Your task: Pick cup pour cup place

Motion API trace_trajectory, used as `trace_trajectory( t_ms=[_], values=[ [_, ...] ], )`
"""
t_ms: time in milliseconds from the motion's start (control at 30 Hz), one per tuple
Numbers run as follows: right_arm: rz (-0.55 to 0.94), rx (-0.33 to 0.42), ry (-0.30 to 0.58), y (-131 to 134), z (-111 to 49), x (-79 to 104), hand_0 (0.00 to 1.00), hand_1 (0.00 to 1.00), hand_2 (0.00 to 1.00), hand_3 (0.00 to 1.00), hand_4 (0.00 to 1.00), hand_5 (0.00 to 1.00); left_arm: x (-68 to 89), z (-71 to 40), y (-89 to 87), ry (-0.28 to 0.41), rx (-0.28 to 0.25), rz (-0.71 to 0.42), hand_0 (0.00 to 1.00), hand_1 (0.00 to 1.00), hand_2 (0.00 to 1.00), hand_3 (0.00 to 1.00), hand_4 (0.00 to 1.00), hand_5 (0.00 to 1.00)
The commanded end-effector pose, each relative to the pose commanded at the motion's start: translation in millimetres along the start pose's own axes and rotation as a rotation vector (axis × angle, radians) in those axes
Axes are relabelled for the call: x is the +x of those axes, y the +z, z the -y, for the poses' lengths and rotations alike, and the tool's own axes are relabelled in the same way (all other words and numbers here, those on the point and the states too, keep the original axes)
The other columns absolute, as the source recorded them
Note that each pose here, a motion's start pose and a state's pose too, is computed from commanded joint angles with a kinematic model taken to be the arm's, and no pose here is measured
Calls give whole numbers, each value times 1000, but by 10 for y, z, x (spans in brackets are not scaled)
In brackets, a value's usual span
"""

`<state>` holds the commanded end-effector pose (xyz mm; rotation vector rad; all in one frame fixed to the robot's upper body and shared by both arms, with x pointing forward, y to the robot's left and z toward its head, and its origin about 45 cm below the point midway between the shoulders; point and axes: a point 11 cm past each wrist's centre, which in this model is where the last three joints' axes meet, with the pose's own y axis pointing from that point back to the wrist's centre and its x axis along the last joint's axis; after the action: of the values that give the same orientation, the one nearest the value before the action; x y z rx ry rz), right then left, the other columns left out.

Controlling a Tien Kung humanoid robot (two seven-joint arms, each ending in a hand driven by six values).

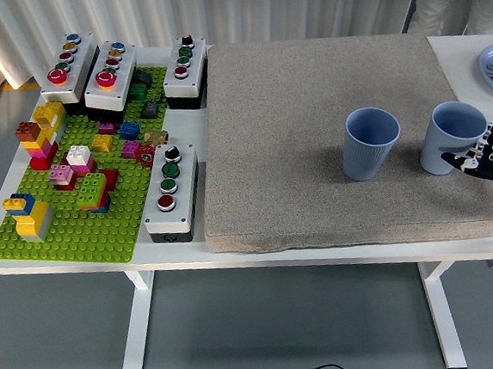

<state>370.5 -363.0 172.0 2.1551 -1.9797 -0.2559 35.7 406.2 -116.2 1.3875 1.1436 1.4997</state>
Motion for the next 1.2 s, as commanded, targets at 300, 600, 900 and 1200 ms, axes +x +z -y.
trace_trajectory(
  t_ms=[300, 600, 900, 1200],
  values=[
    [-7, -3, -17, -15, 49, -38, 922, 876, 953, 963, 877, 305, 8, 1, -7, 2, 1, 4, 722, 774, 824, 679, 499, 958],
    [-6, 2, -28, -79, 127, -65, 922, 876, 952, 963, 877, 304, 14, -1, 10, 3, -3, 5, 721, 774, 824, 679, 498, 957],
    [0, 3, -23, -89, 147, -59, 922, 877, 952, 963, 876, 307, 6, -3, 29, 2, -8, 4, 721, 774, 823, 679, 499, 957],
    [8, -4, -16, -53, 150, -53, 923, 877, 952, 962, 873, 309, -13, -7, 50, -2, -11, 5, 721, 774, 824, 679, 499, 957]
  ],
)
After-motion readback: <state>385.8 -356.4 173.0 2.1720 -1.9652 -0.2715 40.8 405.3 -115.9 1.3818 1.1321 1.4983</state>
